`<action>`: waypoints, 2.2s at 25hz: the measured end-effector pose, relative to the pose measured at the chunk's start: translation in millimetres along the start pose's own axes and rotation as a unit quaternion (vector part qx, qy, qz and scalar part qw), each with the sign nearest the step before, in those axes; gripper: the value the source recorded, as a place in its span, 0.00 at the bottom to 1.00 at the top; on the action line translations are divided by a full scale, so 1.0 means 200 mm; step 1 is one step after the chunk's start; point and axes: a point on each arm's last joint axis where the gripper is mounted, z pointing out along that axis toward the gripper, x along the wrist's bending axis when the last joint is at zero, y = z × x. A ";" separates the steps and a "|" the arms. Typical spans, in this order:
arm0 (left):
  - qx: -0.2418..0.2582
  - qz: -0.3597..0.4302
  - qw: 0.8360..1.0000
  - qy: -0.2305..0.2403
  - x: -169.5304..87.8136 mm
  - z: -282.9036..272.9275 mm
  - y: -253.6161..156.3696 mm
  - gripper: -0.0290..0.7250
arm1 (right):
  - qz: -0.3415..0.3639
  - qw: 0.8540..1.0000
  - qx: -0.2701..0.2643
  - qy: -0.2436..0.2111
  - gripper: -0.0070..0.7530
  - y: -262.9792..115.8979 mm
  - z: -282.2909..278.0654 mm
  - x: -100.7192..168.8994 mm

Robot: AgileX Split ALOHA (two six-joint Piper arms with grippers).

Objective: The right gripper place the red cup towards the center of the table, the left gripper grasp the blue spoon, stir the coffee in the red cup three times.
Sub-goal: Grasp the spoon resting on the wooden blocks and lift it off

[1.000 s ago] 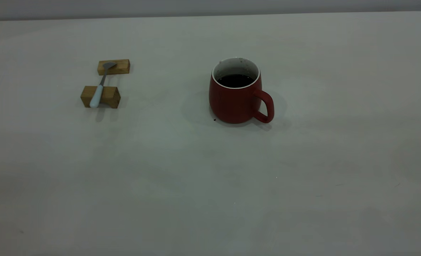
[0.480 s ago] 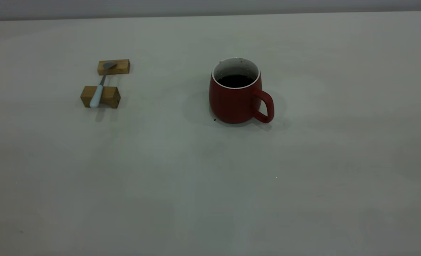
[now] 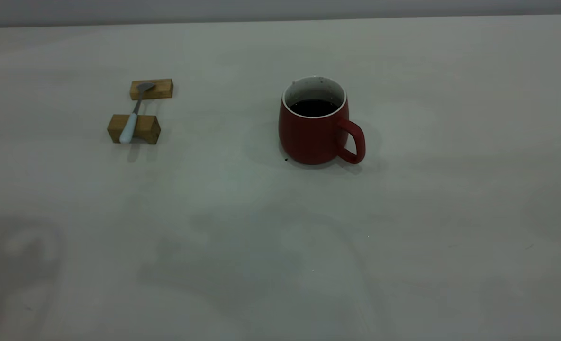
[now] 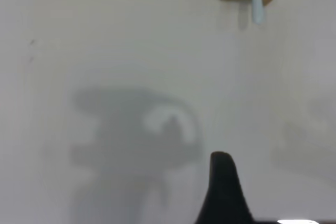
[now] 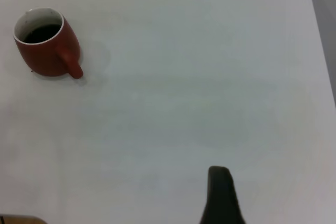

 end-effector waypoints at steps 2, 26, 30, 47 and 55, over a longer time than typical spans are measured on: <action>0.018 0.008 1.000 -0.004 -0.04 0.13 0.07 0.85 | 0.000 1.000 0.000 0.000 0.79 0.00 0.00 0.00; 0.185 0.051 0.981 0.003 -0.27 1.27 0.33 0.83 | 0.000 1.000 0.000 0.000 0.78 0.00 0.00 0.00; 0.190 0.065 0.980 0.002 -0.27 1.38 0.33 0.83 | 0.000 1.000 0.000 0.000 0.78 0.00 0.00 0.00; 0.224 0.065 0.972 -0.001 -0.32 1.47 0.38 0.25 | 0.000 1.000 0.000 0.000 0.78 0.00 0.00 0.00; 0.365 -0.214 0.900 -0.103 -0.59 1.14 0.58 0.25 | 0.000 1.000 0.000 0.000 0.78 0.00 0.00 0.00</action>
